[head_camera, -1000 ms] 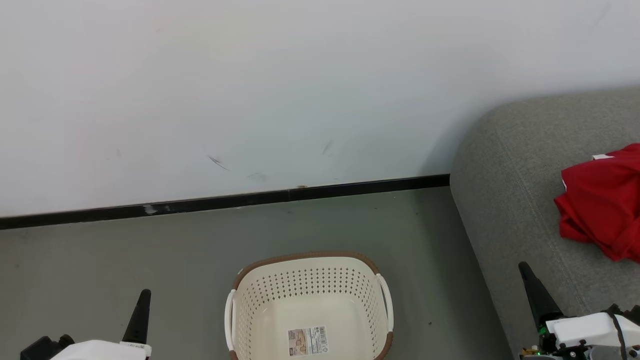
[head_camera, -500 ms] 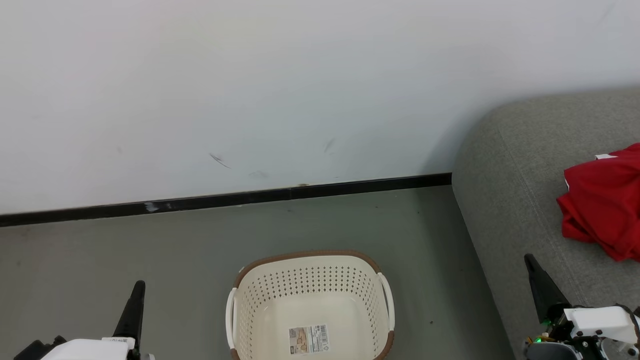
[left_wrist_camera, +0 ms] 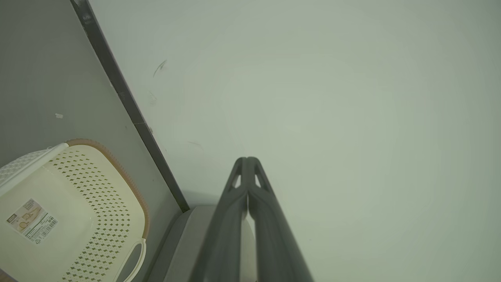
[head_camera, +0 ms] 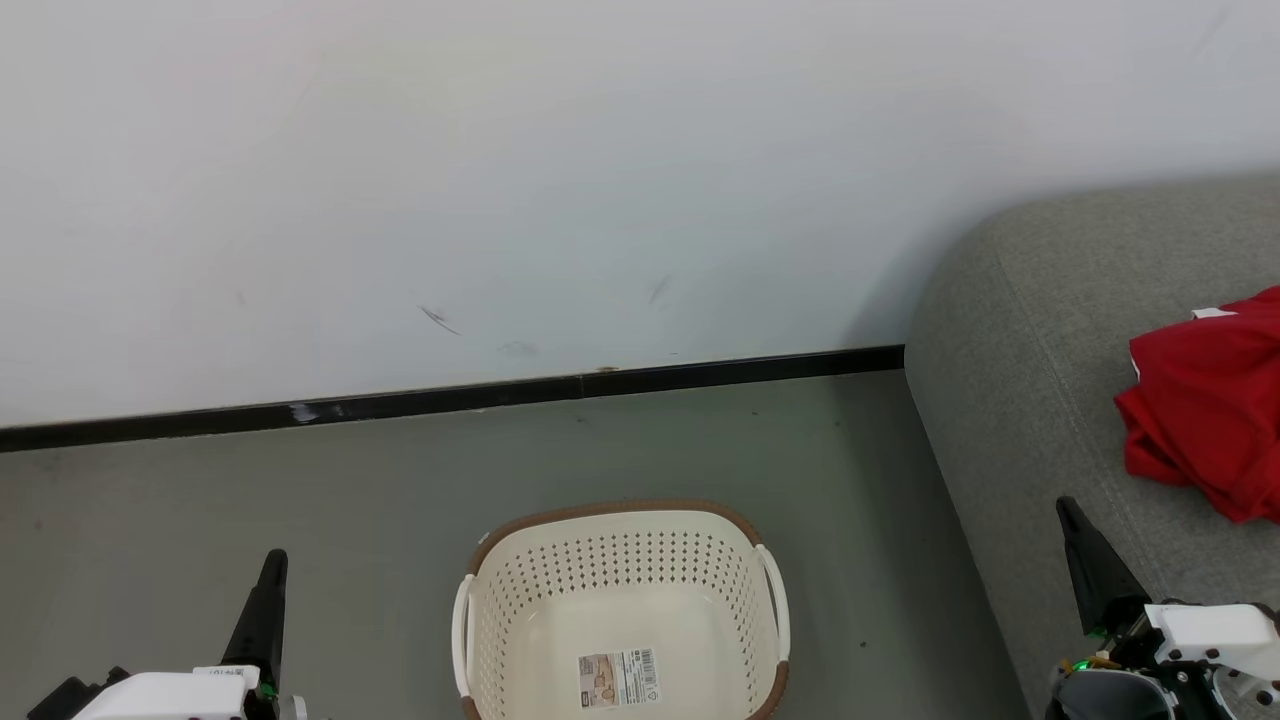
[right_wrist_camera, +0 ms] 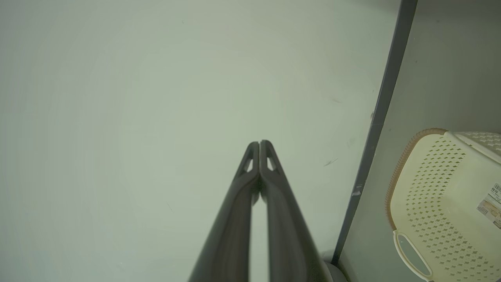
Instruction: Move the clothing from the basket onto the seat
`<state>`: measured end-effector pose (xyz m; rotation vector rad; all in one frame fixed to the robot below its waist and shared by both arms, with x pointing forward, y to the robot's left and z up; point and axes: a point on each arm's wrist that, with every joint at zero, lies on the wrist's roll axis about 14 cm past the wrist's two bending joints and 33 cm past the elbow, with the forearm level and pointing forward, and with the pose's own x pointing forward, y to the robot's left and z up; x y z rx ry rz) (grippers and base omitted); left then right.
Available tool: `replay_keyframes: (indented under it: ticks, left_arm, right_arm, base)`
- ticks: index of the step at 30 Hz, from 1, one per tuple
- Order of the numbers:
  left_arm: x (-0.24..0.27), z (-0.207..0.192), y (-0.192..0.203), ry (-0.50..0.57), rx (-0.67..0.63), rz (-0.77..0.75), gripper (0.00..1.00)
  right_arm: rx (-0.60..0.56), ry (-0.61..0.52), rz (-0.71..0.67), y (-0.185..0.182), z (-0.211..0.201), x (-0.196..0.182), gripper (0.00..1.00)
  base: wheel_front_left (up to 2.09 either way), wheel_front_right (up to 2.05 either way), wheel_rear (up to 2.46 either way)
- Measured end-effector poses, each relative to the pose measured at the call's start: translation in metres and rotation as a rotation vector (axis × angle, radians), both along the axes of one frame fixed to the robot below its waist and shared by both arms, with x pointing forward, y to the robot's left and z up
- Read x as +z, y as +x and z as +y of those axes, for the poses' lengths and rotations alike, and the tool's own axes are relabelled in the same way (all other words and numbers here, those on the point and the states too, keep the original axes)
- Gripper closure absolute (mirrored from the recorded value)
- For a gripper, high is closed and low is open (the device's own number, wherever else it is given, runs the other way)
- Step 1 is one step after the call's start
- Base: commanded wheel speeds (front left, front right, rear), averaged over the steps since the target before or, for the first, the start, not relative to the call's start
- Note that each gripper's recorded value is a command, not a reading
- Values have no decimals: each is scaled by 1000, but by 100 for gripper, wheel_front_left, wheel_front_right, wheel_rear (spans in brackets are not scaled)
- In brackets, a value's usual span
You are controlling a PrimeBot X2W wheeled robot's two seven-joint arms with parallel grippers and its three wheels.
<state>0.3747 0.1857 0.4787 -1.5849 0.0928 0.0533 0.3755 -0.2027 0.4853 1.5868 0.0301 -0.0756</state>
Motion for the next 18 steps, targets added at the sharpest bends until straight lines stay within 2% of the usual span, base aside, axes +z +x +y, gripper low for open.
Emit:
replay_keyframes:
  ticks: [18]
  left_arm:
    - [-1, 1, 0, 0, 2, 2, 100]
  right_arm:
    - [-5, 0, 5, -1, -2, -2, 100]
  base:
    - [0, 0, 0]
